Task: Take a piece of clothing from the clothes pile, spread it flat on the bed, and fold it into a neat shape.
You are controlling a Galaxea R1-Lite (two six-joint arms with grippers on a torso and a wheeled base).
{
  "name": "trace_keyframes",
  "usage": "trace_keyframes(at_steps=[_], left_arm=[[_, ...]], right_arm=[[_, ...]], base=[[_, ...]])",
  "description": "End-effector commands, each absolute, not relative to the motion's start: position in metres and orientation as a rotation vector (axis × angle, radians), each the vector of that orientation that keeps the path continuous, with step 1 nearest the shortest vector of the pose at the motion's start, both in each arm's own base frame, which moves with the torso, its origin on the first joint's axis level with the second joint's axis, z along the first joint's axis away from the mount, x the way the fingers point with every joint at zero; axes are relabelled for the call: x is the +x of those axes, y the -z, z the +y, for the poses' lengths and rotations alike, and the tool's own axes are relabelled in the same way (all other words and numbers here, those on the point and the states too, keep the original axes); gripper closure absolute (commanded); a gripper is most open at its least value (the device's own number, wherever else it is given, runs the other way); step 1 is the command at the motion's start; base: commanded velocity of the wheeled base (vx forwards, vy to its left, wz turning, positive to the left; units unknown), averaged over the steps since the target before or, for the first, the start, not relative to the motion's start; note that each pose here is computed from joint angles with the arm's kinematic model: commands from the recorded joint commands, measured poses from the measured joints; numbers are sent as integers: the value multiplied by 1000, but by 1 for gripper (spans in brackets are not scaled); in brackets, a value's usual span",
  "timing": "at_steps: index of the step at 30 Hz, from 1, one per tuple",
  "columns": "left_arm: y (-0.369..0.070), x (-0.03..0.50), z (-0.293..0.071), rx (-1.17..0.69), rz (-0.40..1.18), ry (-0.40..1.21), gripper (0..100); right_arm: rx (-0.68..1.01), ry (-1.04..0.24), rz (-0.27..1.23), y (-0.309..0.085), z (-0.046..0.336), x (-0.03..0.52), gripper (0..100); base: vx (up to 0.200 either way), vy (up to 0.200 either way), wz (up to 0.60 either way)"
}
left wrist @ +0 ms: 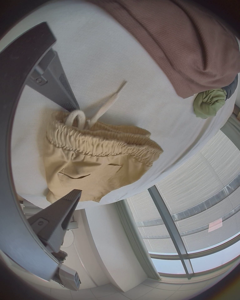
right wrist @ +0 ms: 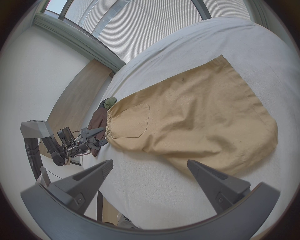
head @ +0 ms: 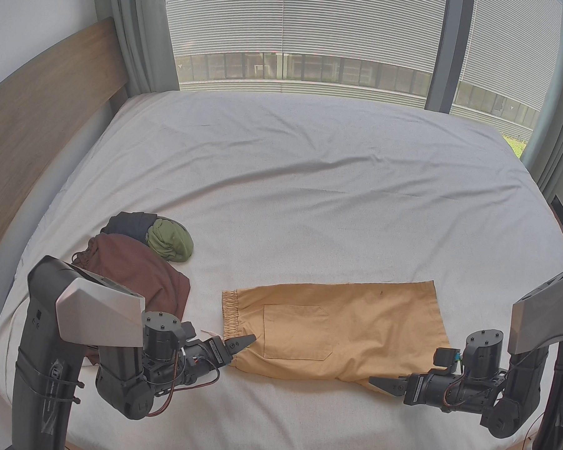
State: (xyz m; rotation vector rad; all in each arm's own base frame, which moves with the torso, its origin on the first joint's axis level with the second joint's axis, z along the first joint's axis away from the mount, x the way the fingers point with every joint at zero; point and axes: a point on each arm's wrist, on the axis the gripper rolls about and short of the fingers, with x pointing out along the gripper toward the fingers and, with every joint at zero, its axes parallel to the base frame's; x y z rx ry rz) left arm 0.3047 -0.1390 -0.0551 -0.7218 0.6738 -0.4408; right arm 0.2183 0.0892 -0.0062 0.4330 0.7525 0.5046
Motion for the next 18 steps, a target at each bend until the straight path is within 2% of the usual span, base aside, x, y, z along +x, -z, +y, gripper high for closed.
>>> trace_keyframes(at_steps=[1,18], left_arm=[[58,303,-146,-714,684,452,0],[62,319,-159,-663,675,471,0]], right_arm=[[433,-509,743,5,90,219,0],[438,-508,711,-1,89,222,0]], base=[[0,0,0],[0,0,0]])
